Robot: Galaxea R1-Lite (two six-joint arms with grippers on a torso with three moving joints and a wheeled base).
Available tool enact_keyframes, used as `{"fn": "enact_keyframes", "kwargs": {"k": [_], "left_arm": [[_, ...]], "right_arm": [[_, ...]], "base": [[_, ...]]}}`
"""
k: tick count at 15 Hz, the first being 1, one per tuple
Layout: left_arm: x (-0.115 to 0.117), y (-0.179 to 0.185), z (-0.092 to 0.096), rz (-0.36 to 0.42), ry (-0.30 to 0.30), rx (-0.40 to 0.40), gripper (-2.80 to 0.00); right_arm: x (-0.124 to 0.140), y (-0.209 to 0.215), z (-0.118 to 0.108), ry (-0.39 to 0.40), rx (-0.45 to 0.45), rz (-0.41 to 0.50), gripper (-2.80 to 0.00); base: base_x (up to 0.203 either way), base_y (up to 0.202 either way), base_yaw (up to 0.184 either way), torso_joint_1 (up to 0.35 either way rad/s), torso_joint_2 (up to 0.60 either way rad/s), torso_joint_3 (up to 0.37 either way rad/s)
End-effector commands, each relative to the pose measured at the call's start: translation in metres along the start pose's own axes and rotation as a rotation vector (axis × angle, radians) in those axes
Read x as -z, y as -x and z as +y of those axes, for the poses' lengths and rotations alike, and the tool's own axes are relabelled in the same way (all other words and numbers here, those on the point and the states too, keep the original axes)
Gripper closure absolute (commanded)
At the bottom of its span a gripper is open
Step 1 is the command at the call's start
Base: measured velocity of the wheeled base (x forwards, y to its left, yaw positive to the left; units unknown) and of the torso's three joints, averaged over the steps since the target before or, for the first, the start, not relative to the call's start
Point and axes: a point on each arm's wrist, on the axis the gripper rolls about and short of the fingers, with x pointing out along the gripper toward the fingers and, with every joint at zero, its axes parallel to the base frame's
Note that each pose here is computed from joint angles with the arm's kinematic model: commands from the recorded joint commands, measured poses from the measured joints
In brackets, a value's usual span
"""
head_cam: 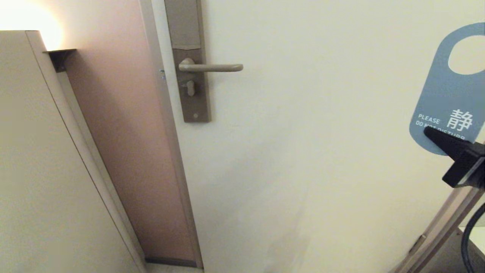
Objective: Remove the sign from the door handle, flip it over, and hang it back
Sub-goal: Hang the sign back with the other side facing out
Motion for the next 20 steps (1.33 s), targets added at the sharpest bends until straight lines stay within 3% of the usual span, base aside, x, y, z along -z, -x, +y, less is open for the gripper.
{"fn": "enact_keyframes", "kwargs": {"k": [1,6,8,20], "left_arm": [[0.0,0.0,0.0,0.001,0.0,0.0,0.0],[0.0,0.0,0.0,0.001,0.0,0.0,0.0],[0.0,0.0,0.0,0.001,0.0,0.0,0.0],[0.0,0.0,0.0,0.001,0.0,0.0,0.0]], "right_arm": [[0.01,-0.021,0.006,0.016,-0.001,0.05,0.0],[0.008,-0.056,0.022,0.012,-0.032,0.006,0.0],[0.005,-0.059,0.038,0.011,-0.092,-0.001,0.0],[0.02,-0.127,0.11,0.026,-0.234,0.048,0.0]], "base": [[0.0,0.0,0.0,0.0,0.0,0.0],[0.0,0.0,0.0,0.0,0.0,0.0],[0.0,0.0,0.0,0.0,0.0,0.0],[0.0,0.0,0.0,0.0,0.0,0.0]]}}
